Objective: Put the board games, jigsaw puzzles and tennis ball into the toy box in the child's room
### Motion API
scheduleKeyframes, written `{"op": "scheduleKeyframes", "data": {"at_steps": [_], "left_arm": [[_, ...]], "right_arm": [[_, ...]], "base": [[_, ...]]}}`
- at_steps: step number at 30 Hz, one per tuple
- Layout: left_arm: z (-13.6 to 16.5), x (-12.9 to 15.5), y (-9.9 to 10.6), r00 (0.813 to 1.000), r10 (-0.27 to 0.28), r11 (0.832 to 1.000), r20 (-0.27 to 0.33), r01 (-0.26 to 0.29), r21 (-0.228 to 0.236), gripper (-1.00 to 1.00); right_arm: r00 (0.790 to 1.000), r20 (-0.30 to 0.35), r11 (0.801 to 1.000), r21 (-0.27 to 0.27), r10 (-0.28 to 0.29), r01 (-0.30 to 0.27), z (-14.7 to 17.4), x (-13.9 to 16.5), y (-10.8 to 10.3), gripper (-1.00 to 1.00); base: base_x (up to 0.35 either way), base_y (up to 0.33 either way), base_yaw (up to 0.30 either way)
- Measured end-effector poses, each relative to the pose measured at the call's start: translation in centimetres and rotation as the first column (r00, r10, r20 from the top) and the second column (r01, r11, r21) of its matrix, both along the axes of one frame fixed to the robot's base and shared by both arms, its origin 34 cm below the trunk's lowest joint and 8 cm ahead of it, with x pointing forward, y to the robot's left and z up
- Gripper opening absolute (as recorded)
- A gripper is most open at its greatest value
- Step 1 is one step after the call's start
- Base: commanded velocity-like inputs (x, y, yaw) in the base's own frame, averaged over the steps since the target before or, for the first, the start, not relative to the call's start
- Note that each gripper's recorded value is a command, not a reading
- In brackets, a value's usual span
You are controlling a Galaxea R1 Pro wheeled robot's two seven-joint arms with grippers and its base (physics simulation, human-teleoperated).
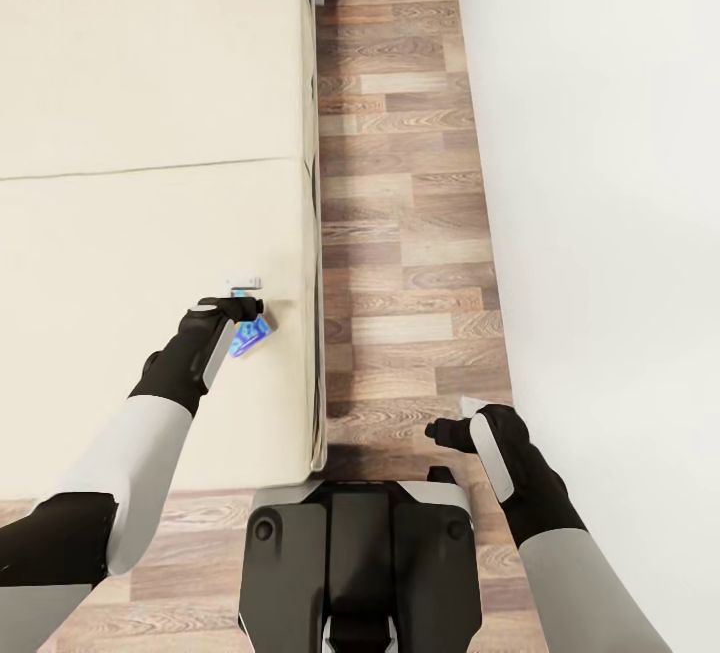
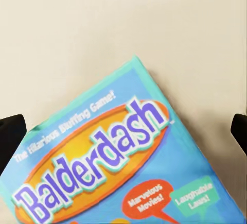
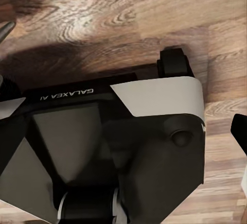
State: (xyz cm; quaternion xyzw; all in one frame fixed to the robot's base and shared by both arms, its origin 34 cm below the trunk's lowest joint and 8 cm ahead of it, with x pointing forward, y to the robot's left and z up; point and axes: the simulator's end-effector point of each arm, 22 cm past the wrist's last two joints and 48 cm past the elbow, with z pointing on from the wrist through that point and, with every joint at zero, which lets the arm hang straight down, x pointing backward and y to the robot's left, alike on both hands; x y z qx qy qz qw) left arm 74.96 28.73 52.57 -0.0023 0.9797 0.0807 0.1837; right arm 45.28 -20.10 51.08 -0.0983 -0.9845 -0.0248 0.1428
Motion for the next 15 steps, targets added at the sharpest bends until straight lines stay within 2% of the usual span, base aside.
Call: {"op": "scheduleKeyframes", "data": {"at_steps": [6,15], "left_arm": [[-0.01,0.02,-0.03,1.0,0.001,1.0,0.001,-0.001,-0.002,1.0],[0.03,0.07,-0.03,1.0,0.001,1.0,0.004,-0.001,-0.002,1.0]], "right_arm": [[1.0,0.0,1.0,0.0,0.0,0.0,0.0,0.0,-0.01,1.0],[1.0,0.001,1.0,0.0,0.0,0.0,0.0,0.0,-0.02,1.0]], "base": [[-0.201,0.0,0.0],[-0.02,0.0,0.0]]}}
